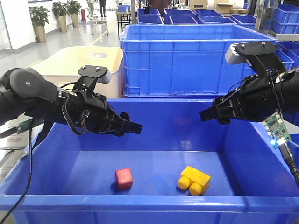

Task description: Pick red and yellow blocks into blue bin

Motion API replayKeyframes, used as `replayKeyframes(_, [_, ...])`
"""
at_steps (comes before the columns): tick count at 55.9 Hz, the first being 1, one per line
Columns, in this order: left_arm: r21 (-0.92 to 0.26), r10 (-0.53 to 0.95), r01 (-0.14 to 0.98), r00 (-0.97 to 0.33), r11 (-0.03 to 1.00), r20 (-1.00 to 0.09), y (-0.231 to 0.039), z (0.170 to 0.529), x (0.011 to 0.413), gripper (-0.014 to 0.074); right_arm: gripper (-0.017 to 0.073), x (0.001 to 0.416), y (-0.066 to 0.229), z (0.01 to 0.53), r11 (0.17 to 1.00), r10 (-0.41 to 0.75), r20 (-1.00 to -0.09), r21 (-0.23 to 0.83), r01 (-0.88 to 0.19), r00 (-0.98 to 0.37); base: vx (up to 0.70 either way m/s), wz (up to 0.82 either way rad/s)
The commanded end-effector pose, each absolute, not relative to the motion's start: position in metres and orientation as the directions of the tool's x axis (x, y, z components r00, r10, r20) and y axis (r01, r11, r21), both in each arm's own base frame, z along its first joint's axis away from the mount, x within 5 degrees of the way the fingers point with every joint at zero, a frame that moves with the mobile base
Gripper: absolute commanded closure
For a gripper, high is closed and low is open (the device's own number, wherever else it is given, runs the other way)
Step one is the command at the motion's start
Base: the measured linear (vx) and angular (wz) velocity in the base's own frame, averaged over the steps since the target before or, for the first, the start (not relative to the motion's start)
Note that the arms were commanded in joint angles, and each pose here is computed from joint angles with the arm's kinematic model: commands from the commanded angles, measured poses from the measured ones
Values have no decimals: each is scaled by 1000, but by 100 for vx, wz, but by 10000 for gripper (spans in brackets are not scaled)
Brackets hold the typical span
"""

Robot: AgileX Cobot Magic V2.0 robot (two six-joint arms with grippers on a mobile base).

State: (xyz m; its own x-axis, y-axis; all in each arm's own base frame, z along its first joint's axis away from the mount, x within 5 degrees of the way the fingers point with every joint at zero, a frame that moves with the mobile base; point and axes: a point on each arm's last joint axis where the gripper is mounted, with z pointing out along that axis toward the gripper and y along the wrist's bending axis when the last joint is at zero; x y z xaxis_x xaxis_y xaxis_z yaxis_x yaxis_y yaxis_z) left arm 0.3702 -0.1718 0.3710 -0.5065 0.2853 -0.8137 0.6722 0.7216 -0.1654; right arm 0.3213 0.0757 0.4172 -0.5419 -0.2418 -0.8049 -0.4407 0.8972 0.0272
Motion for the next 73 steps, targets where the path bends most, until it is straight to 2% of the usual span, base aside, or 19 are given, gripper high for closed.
replayKeyframes(1, [-149,217,679,-422,719,-880,-169,410,356,-52,4,311,74,445,902,-212,-873,-1,-433,-438,0,0])
replayKeyframes(6, [-108,245,681,-400,724,-883,-165,416,351,13,44,307,73,449,901,-211,-878,-5,-433,-429,0,0])
replayKeyframes(11, [-47,268,668,-361,742,-893,-156,430,341,162,148,298,71,458,903,-215,-891,-25,-429,-401,0,0])
replayKeyframes(14, [-12,278,650,-342,760,-898,-150,440,333,284,238,291,68,464,905,-228,-897,-51,-422,-380,0,0])
replayKeyframes(19, [81,318,591,-308,802,-897,-134,460,314,607,448,273,63,476,905,-252,-902,-91,-415,-352,0,0])
replayKeyframes(22, [112,325,554,-303,825,-896,-124,471,301,603,579,261,61,484,905,-260,-906,-108,-411,-333,0,0])
replayKeyframes(30, [131,303,501,-279,856,-911,-106,478,266,601,574,223,55,488,902,-261,-932,-143,-406,-253,0,0])
replayKeyframes(35, [104,259,480,-269,871,-928,-96,453,240,598,573,196,48,466,908,-259,-947,-173,-381,-188,0,0])
replayKeyframes(39, [76,190,454,-211,888,-959,-85,437,212,598,572,169,41,448,921,-249,-963,-204,-333,-100,0,0])
replayKeyframes(46, [-10,54,410,-144,912,-988,-65,391,163,597,569,135,31,407,958,-129,-992,-127,-258,8,0,0])
replayKeyframes(52, [-19,7,385,-64,923,-998,-50,366,126,594,569,116,23,385,978,-59,-993,-78,-195,105,0,0])
replayKeyframes(61, [-22,-18,387,-14,922,-1000,-40,353,96,594,569,111,20,380,981,-56,-989,-80,-175,135,0,0])
replayKeyframes(73, [-18,-25,390,13,920,-1000,-37,355,87,594,569,110,18,384,986,-48,-983,-76,-151,179,0,0])
